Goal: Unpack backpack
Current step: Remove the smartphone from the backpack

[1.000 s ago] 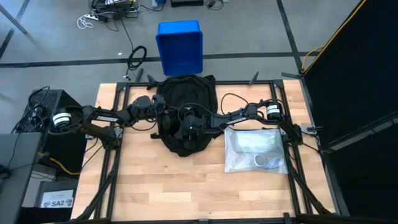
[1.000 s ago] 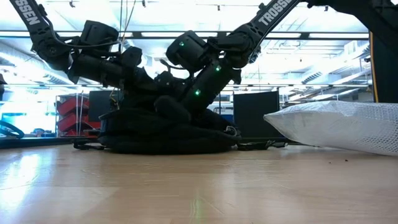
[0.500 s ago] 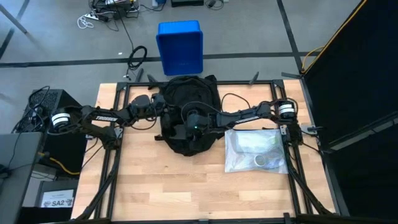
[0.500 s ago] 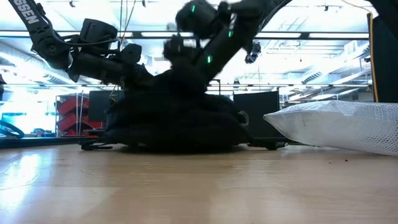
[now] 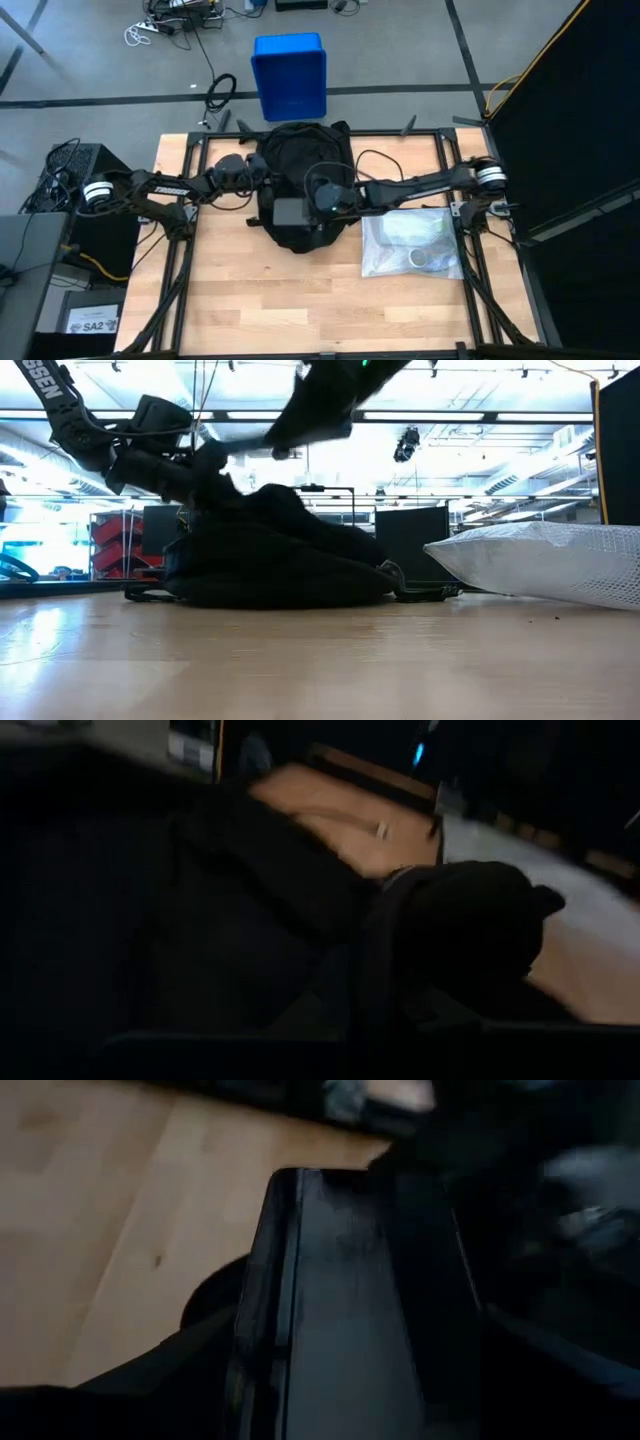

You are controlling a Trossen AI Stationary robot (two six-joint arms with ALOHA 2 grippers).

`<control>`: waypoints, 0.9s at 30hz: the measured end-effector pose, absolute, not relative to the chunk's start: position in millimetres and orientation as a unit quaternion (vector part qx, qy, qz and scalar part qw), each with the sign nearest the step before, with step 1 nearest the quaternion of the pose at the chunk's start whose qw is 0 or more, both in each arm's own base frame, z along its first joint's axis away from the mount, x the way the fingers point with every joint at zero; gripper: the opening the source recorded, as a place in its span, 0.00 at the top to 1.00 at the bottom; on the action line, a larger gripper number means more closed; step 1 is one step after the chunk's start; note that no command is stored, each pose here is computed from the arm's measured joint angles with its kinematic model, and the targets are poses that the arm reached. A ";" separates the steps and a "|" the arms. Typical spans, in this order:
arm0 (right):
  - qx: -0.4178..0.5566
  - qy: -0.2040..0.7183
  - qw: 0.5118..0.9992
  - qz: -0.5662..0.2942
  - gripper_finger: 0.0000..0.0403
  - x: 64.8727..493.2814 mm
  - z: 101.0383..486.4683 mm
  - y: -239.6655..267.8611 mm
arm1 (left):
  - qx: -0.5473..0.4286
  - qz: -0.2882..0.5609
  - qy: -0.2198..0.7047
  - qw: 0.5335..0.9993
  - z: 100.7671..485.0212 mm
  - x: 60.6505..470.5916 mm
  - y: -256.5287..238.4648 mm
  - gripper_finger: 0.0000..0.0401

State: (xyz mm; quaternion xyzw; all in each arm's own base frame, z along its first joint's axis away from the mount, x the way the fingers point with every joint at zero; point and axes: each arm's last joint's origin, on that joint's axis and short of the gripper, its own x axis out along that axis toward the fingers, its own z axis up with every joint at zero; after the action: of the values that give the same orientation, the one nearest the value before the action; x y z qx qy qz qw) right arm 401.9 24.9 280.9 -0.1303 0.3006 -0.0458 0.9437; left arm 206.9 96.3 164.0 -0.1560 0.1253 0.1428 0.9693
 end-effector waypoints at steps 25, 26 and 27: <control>0.110 0.478 0.816 -0.307 0.19 243.5 173.8 -104.8 | -0.120 0.057 0.203 0.970 147.5 211.3 59.9 1.00; 0.117 0.475 0.812 -0.318 0.19 236.4 170.6 -107.3 | -0.120 0.058 0.205 0.970 146.7 210.7 59.8 1.00; 0.124 0.476 0.806 -0.328 0.19 229.6 167.1 -109.2 | -0.120 0.058 0.206 0.970 146.4 210.4 59.7 1.00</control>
State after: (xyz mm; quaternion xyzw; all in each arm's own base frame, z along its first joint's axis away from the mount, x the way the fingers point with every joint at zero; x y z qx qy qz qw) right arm 229.6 -109.2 167.1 0.1235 0.4765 -0.3281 0.8063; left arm 210.4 59.7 146.4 -0.1197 0.2058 0.0576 0.9695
